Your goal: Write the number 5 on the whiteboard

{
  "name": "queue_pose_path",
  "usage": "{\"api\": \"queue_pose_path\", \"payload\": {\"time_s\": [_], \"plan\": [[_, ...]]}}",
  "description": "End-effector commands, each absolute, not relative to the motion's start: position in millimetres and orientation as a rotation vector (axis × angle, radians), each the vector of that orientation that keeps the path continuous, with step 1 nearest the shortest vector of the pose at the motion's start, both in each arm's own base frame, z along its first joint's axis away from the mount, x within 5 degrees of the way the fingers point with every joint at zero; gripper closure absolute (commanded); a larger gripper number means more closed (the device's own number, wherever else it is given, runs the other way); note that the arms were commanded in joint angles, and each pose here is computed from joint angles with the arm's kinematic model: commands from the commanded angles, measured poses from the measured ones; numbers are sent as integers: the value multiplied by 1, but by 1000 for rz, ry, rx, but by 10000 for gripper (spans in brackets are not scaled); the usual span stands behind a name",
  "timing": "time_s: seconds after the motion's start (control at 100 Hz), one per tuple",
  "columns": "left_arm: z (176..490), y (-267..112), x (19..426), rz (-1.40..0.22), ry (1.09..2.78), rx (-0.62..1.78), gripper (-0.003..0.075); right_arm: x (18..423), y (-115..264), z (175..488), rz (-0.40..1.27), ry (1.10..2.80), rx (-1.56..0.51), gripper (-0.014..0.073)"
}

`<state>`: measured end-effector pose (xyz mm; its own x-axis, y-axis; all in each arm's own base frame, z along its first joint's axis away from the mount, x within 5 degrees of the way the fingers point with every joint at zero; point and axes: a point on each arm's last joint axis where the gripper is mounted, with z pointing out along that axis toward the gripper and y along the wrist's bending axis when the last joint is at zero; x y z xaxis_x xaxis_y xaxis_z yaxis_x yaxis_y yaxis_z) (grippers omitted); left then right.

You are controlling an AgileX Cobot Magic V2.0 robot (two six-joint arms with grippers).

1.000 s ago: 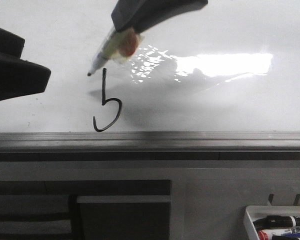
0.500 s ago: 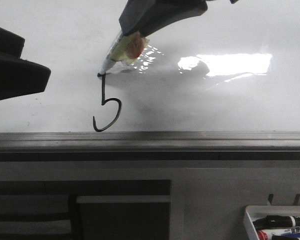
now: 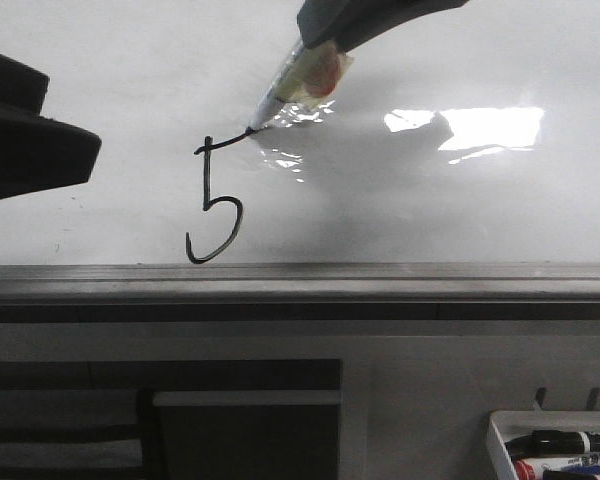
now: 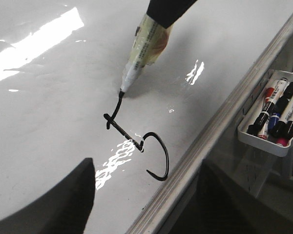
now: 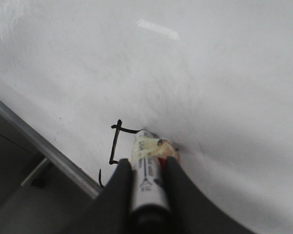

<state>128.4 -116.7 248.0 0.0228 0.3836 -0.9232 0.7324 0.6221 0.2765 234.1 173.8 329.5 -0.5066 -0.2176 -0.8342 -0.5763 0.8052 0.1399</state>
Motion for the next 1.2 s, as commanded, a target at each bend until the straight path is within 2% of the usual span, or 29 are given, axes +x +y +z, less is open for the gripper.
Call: {"api": "queue_pose_path", "payload": {"time_s": [0.0,0.18,0.33,0.72,0.86,1.05,1.19], "plan": [[264,-120,129,-398,1509,898,302,236,169,350,473,1971,-585,656],[261,-130,132,-420,1434,963,302,211,195,353,549,1932,-711,656],[249,-142,142,-463,1450,986,302,189,214,349,595,1943,-840,656],[238,-152,150,-490,1469,1009,309,174,222,343,629,2006,-919,656],[234,-155,152,-505,1469,1012,417,170,224,343,637,2004,-939,656],[234,-155,152,-507,1464,1013,742,170,224,343,636,2007,-940,656],[234,-155,151,-507,1463,1015,741,170,224,343,635,2010,-943,656]]}}
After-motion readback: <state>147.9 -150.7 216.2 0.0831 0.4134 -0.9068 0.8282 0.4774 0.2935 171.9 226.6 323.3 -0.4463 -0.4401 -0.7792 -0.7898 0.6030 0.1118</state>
